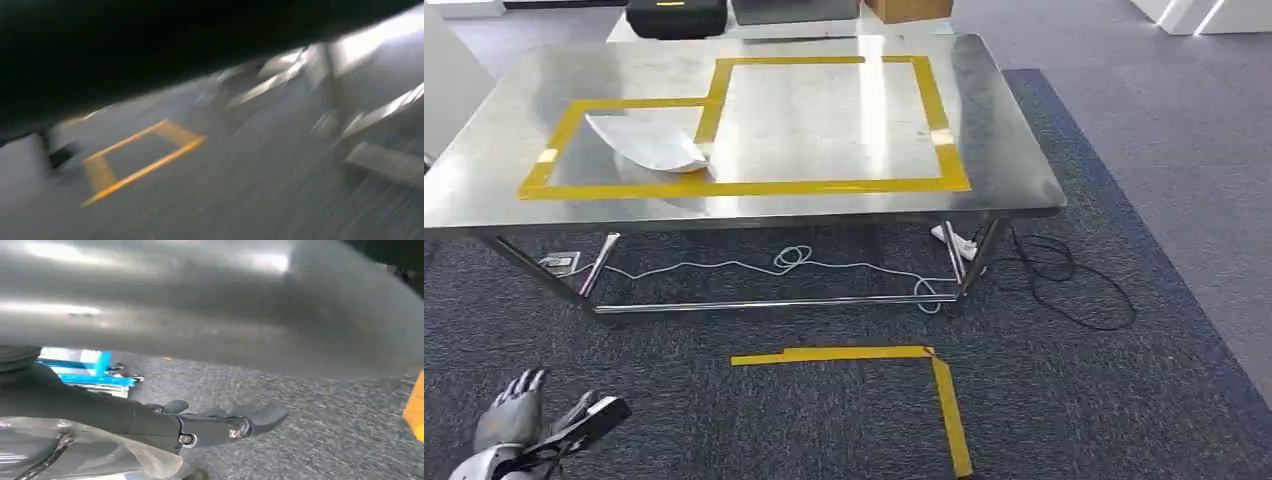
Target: Take the parts from the cabinet and place them on the table.
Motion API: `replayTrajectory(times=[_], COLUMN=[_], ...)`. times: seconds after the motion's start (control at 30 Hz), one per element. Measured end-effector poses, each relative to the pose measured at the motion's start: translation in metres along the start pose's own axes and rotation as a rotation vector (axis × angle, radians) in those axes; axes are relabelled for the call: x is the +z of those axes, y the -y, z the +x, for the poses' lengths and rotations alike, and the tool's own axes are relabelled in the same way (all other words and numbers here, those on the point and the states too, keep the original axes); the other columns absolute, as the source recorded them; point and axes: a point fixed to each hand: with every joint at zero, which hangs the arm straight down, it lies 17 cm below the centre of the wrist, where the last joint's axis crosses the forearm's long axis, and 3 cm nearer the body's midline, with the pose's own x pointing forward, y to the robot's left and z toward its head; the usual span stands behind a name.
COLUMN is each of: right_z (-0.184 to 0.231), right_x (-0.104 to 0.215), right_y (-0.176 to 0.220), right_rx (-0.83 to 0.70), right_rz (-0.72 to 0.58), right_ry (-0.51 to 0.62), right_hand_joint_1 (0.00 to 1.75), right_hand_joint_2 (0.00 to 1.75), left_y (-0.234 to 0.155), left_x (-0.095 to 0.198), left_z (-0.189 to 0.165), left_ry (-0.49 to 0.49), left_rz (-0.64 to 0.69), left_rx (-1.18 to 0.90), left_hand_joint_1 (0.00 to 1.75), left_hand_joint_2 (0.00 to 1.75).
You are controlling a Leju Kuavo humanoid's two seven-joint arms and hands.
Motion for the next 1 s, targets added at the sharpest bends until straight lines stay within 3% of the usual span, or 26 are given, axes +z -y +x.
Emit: replayTrajectory(times=[0.1, 0.2, 0.33, 0.6, 0.77, 1.0], right_z=[-0.003, -0.001, -0.001, -0.003, -0.001, 0.006], right_x=[0.0, 0.0, 0.0, 0.002, 0.003, 0.004], right_y=[-0.001, 0.0, 0.0, -0.013, -0.018, -0.02], right_rx=[-0.02, -0.029, -0.106, -0.256, -0.357, -0.431], right_rz=[0.001, -0.001, 0.002, 0.02, 0.043, 0.07], right_ry=[-0.01, -0.008, -0.017, -0.043, -0.041, -0.027], right_hand_joint_1=[0.0, 0.0, 0.0, 0.0, 0.0, 0.0], right_hand_joint_2=[0.0, 0.0, 0.0, 0.0, 0.0, 0.0], left_y=[0.048, 0.07, 0.109, 0.158, 0.182, 0.189], left_x=[0.041, 0.06, 0.098, 0.167, 0.193, 0.197], left_z=[-0.026, -0.034, -0.053, -0.059, -0.038, -0.014], left_ry=[-0.091, -0.123, -0.252, -0.431, -0.472, -0.466], left_rz=[-0.12, -0.184, -0.307, -0.382, -0.447, -0.433], left_rx=[0.013, 0.021, 0.087, 0.252, 0.32, 0.376], left_hand_joint_1=[0.0, 0.0, 0.0, 0.0, 0.0, 0.0], left_hand_joint_2=[0.0, 0.0, 0.0, 0.0, 0.0, 0.0])
